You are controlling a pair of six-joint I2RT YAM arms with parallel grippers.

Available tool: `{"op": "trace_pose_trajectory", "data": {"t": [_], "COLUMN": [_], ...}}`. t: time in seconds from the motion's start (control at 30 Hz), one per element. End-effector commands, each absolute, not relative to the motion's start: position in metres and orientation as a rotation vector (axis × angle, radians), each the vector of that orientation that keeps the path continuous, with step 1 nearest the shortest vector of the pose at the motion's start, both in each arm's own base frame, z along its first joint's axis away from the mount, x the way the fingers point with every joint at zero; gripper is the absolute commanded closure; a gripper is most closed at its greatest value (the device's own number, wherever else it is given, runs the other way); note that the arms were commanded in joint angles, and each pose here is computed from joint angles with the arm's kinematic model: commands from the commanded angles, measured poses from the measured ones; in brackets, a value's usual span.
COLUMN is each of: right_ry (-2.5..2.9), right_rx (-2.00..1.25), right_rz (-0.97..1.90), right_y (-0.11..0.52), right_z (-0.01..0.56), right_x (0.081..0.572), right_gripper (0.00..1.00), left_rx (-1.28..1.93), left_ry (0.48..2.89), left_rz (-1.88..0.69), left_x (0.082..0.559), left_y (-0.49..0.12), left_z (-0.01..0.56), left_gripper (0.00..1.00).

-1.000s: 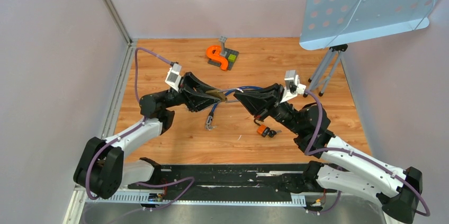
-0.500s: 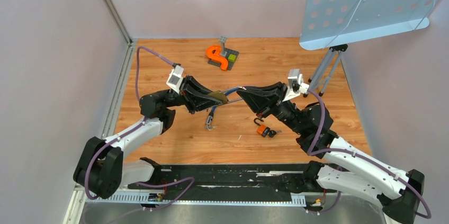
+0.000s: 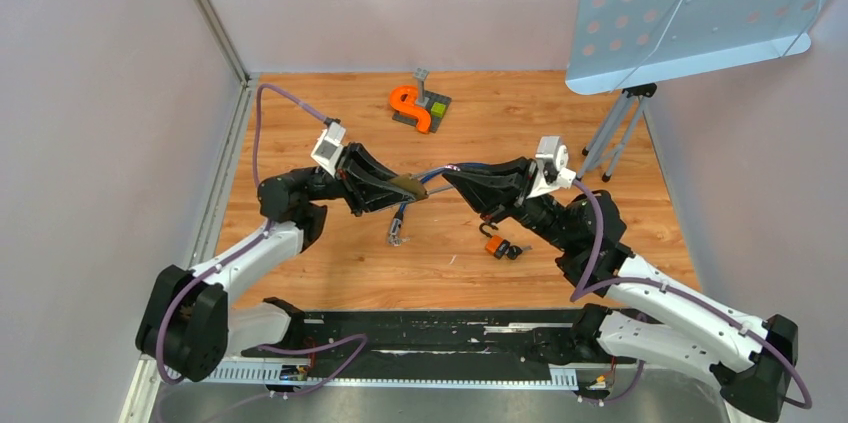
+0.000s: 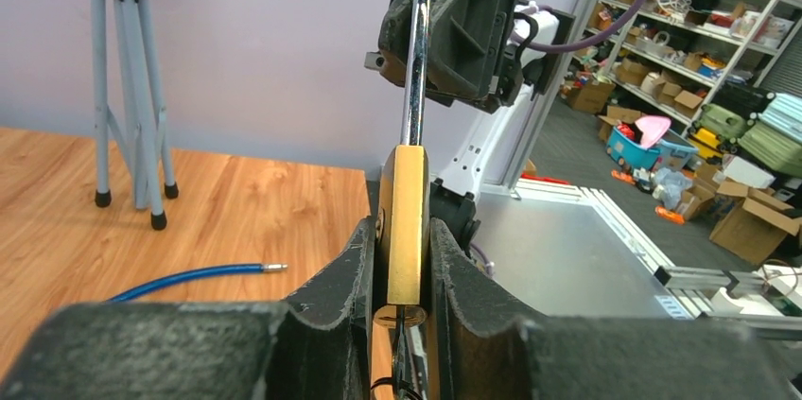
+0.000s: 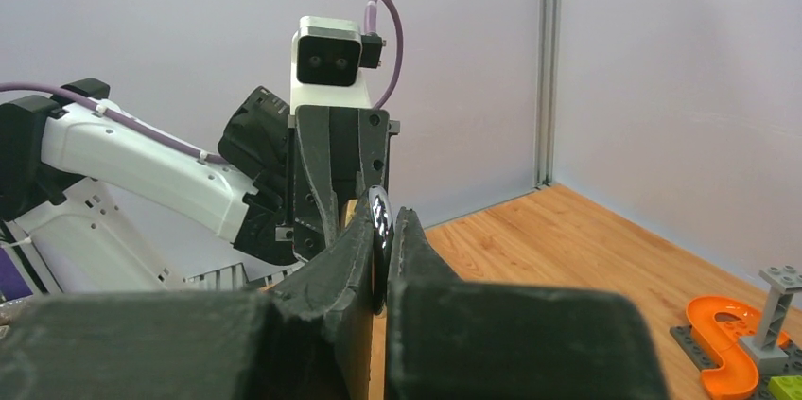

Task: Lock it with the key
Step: Lock the lock.

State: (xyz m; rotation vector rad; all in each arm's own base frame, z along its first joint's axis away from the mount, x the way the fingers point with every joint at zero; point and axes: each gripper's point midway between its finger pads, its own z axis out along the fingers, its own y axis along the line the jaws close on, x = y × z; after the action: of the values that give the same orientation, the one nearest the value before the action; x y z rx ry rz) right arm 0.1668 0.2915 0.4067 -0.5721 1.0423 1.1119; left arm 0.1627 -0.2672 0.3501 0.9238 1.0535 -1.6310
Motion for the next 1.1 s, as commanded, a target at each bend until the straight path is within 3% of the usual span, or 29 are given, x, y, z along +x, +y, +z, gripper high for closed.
{"op": "trace_pose_trajectory", "data": {"t": [0.0, 0.17, 0.37, 0.47, 0.6, 0.7, 0.9, 0.97, 1.07], "right_ry": [1.077, 1.252, 1.349, 1.37, 1.41, 1.437, 1.466, 1.472, 1.486], "right_rx": [-0.669, -0.631, -0.592, -0.605, -0.643, -0.68, -0.817, -0.852, -0.875], "right_rz": [1.141, 1.133, 1.121, 1.103, 1.099, 1.113, 1.216, 1.248, 1.249], "right_y": [0.306, 0.292, 0.266, 0.257, 0.253, 0.256, 0.276, 0.281, 0.281], "right_z": [0.406, 0.386, 0.372, 0.371, 0.37, 0.368, 0.369, 0.367, 0.357], "right_x": [0.159, 0.16, 0.157, 0.158, 0.163, 0.17, 0.166, 0.162, 0.16], "right_gripper": [0.99, 0.78, 0.28, 0.13, 0.11, 0.17, 0.49, 0.5, 0.43], "left_rx": [0.945, 0.954, 1.049, 1.103, 1.203, 1.247, 1.285, 1.288, 1.292], "left_ry": [1.042, 1.194, 1.26, 1.299, 1.329, 1.332, 1.32, 1.328, 1.332], "left_rz": [-1.598, -1.405, -1.22, -1.204, -1.207, -1.192, -1.21, -1.22, -1.224], "left_x": [0.155, 0.173, 0.182, 0.179, 0.169, 0.165, 0.161, 0.161, 0.161], "left_y": [-0.266, -0.264, -0.259, -0.257, -0.254, -0.251, -0.252, -0.252, -0.252], "left_z": [0.367, 0.352, 0.352, 0.35, 0.341, 0.336, 0.336, 0.335, 0.335], "left_gripper": [1.0, 1.0, 1.0, 1.0, 1.0, 1.0, 1.0, 1.0, 1.0]}}
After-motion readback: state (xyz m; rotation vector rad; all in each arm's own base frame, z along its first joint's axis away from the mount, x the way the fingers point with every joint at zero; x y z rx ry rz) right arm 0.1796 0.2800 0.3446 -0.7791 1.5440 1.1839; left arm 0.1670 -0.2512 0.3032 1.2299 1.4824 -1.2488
